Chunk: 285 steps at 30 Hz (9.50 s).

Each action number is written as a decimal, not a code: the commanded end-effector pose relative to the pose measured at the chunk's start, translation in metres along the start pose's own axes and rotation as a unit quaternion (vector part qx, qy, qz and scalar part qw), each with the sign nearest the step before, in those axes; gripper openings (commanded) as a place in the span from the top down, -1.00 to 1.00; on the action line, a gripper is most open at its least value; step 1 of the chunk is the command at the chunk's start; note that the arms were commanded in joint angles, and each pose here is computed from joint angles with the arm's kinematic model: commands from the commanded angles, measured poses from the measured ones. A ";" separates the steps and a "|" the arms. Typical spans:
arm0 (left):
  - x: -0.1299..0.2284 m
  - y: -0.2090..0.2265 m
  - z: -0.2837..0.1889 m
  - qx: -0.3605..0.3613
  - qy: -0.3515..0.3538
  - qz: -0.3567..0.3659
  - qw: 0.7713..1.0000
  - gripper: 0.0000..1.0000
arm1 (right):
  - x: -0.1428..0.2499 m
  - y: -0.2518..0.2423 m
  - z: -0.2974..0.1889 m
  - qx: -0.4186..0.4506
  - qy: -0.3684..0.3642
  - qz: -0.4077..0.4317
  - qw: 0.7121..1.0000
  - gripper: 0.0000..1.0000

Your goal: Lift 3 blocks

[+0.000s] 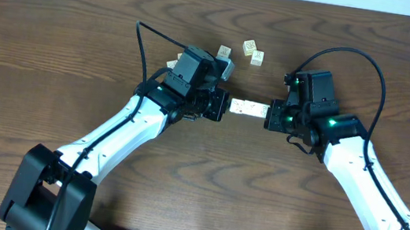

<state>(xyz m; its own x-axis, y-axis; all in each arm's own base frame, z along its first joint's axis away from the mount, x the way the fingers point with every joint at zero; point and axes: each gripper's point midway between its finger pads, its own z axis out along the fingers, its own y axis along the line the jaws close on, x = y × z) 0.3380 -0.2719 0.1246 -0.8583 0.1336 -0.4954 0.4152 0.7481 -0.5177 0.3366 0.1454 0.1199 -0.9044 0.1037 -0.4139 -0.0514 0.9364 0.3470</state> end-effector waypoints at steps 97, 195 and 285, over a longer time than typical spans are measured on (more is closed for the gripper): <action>0.036 -0.019 0.037 0.046 0.075 -0.004 0.996 0.86 | 0.023 0.048 0.038 -0.080 0.066 -0.039 0.994 0.98; 0.076 0.017 0.083 -0.003 0.133 -0.024 0.991 0.85 | 0.059 0.025 0.088 -0.030 0.133 -0.037 0.990 0.97; -0.107 0.032 -0.260 -0.245 -0.336 0.025 0.909 -0.16 | -0.189 -0.084 0.001 0.233 -0.350 -0.028 0.907 -0.99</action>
<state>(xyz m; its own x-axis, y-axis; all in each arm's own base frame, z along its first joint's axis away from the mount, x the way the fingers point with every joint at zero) 0.3752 -0.1031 0.3192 -0.4458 -0.1446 -0.8833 0.1213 0.9680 -0.2197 0.5091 0.0587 0.1586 -0.4349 0.0883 -0.8961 0.1980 0.9802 0.0005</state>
